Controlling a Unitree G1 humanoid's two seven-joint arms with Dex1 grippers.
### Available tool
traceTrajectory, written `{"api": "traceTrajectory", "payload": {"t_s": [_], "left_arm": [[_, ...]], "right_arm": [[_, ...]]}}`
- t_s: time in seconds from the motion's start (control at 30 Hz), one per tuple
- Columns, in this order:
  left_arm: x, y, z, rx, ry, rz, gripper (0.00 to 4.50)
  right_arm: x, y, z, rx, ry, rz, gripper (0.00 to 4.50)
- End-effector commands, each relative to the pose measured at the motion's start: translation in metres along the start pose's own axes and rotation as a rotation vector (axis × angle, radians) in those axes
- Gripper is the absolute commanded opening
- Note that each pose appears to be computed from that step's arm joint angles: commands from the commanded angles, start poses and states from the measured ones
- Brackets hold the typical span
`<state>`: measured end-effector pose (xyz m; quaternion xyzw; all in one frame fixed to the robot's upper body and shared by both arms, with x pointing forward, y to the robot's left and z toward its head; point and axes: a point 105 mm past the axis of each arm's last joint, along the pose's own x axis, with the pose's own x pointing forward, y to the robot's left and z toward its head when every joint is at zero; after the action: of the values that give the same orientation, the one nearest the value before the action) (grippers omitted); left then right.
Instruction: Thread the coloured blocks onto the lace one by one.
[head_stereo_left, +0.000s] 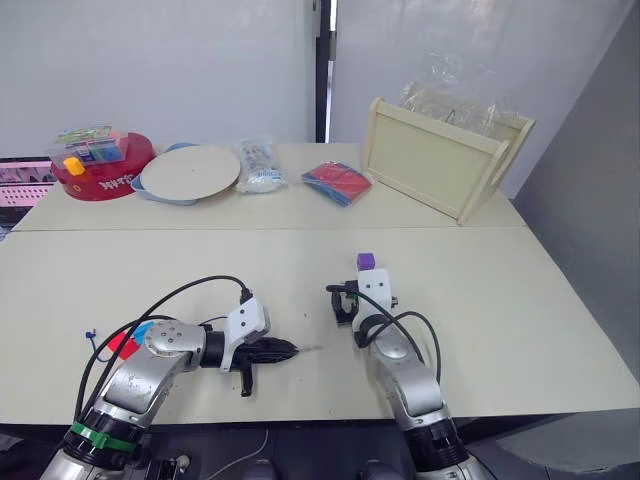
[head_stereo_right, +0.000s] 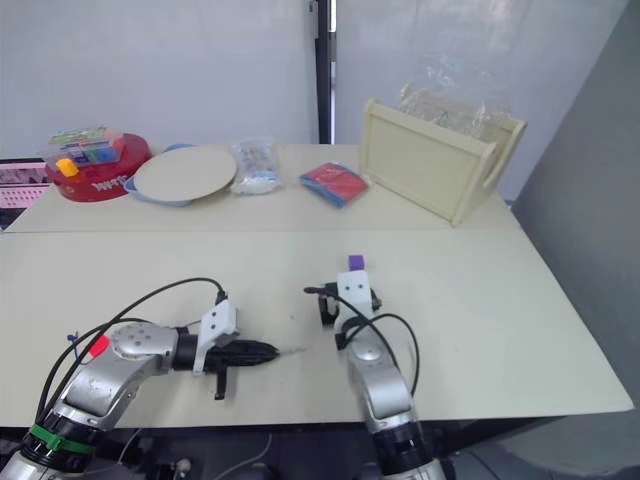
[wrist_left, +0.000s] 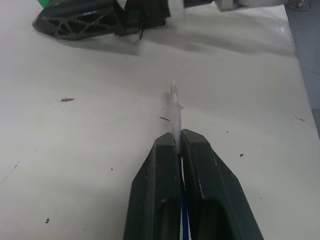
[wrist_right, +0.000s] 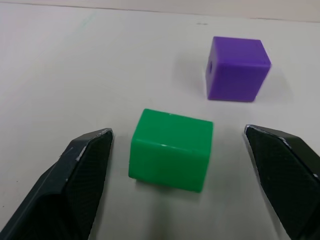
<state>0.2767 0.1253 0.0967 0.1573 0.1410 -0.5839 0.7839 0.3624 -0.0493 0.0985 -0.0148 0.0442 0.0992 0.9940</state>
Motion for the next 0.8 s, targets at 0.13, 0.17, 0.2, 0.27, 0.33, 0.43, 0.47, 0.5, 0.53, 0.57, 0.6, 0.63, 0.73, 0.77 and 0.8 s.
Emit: {"api": "traceTrajectory", "payload": {"t_s": [0.13, 0.17, 0.2, 0.27, 0.33, 0.43, 0.47, 0.5, 0.53, 0.57, 0.6, 0.63, 0.73, 0.77, 0.8], "left_arm": [[-0.008, 0.0, 0.004, 0.022, -0.009, 0.023, 0.0], [-0.008, 0.0, 0.003, 0.022, -0.009, 0.024, 0.0], [-0.008, 0.0, 0.003, 0.022, -0.009, 0.026, 0.0], [-0.008, 0.0, 0.002, 0.022, -0.008, 0.027, 0.0], [-0.009, 0.0, 0.002, 0.023, -0.012, 0.029, 0.0], [-0.007, 0.002, 0.001, 0.025, -0.017, 0.029, 0.0], [-0.006, 0.002, 0.001, 0.026, -0.019, 0.028, 0.0], [-0.005, 0.003, 0.002, 0.029, -0.022, 0.026, 0.0], [-0.004, 0.004, 0.002, 0.03, -0.027, 0.024, 0.0], [-0.004, 0.004, 0.003, 0.031, -0.031, 0.022, 0.0], [-0.003, 0.005, 0.003, 0.032, -0.033, 0.021, 0.0], [-0.002, 0.005, 0.004, 0.034, -0.035, 0.019, 0.0], [0.0, 0.007, 0.005, 0.042, -0.039, 0.013, 0.0], [0.0, 0.008, 0.005, 0.046, -0.04, 0.01, 0.0], [0.001, 0.008, 0.006, 0.049, -0.041, 0.007, 0.0]], "right_arm": [[-0.003, 0.01, 0.007, 0.09, -0.04, 0.025, 2.24], [-0.003, 0.011, 0.008, 0.089, -0.043, 0.034, 1.92], [-0.004, 0.012, 0.009, 0.088, -0.048, 0.042, 1.51], [-0.005, 0.014, 0.009, 0.09, -0.05, 0.054, 1.22], [-0.01, 0.014, 0.01, 0.094, -0.053, 0.071, 1.22], [-0.025, 0.016, 0.012, 0.087, -0.072, 0.141, 1.22], [-0.032, 0.019, 0.014, 0.084, -0.086, 0.179, 1.22], [-0.042, 0.023, 0.015, 0.077, -0.101, 0.23, 1.22], [-0.054, 0.025, 0.014, 0.064, -0.111, 0.279, 1.22], [-0.063, 0.027, 0.013, 0.056, -0.116, 0.315, 1.22], [-0.071, 0.028, 0.012, 0.059, -0.116, 0.347, 1.22], [-0.079, 0.028, 0.008, 0.076, -0.102, 0.388, 1.22], [-0.095, 0.029, -0.009, 0.114, -0.01, 0.492, 1.22], [-0.097, 0.029, -0.016, 0.106, 0.027, 0.503, 1.22], [-0.096, 0.028, -0.022, 0.098, 0.061, 0.505, 1.22]]}}
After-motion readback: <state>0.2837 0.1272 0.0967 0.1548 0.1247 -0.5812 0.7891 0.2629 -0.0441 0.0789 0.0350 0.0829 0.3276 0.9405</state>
